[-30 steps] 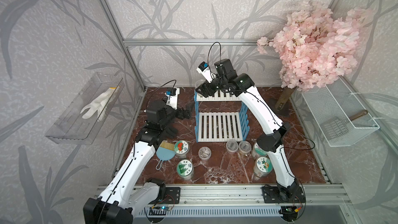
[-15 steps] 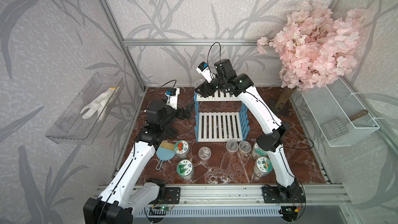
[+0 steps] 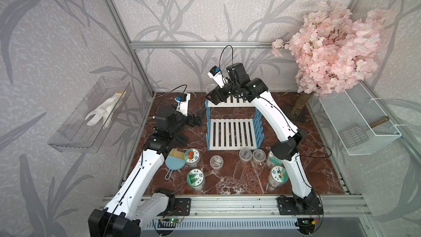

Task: Place the seed container on the shelf
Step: Place the seed jar on the shelf.

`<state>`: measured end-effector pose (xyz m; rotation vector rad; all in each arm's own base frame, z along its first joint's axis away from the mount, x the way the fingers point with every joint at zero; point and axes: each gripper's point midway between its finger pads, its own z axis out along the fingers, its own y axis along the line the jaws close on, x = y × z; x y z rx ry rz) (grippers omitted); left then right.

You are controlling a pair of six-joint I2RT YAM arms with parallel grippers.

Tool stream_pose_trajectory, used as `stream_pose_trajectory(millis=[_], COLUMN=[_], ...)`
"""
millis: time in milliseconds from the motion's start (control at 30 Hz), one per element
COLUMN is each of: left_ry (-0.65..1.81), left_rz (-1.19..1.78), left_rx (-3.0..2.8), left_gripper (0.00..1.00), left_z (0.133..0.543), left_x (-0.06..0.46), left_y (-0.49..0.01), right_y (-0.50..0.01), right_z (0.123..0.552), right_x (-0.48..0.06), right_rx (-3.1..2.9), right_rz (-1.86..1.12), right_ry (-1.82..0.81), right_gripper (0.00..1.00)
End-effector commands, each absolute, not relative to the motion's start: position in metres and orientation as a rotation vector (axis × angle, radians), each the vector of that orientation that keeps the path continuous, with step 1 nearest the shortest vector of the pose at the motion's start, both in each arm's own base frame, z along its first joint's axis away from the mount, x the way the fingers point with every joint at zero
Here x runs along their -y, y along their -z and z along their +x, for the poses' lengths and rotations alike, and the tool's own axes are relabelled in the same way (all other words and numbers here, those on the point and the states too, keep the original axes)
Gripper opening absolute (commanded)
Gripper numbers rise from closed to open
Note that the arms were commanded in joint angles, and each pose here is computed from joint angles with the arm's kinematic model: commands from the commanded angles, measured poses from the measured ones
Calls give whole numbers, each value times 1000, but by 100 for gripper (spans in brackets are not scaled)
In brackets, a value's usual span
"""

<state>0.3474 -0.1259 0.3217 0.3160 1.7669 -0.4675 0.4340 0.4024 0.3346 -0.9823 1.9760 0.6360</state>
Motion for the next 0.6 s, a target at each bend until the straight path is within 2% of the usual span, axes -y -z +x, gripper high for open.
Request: stream_pose_trajectory(millis=[0, 567], left_ry=[515, 591], left_rz=[346, 416], left_rx=[-1726, -1765], left_gripper=[100, 100], left_z=[342, 320], left_x=[132, 142], left_y=[-340, -331], right_y=[-346, -362], right_z=[423, 402], right_x=[-396, -376], right_rx=[-1971, -1939], right_rz=[-992, -976], right_ry=[-661, -645], right_gripper=[99, 99])
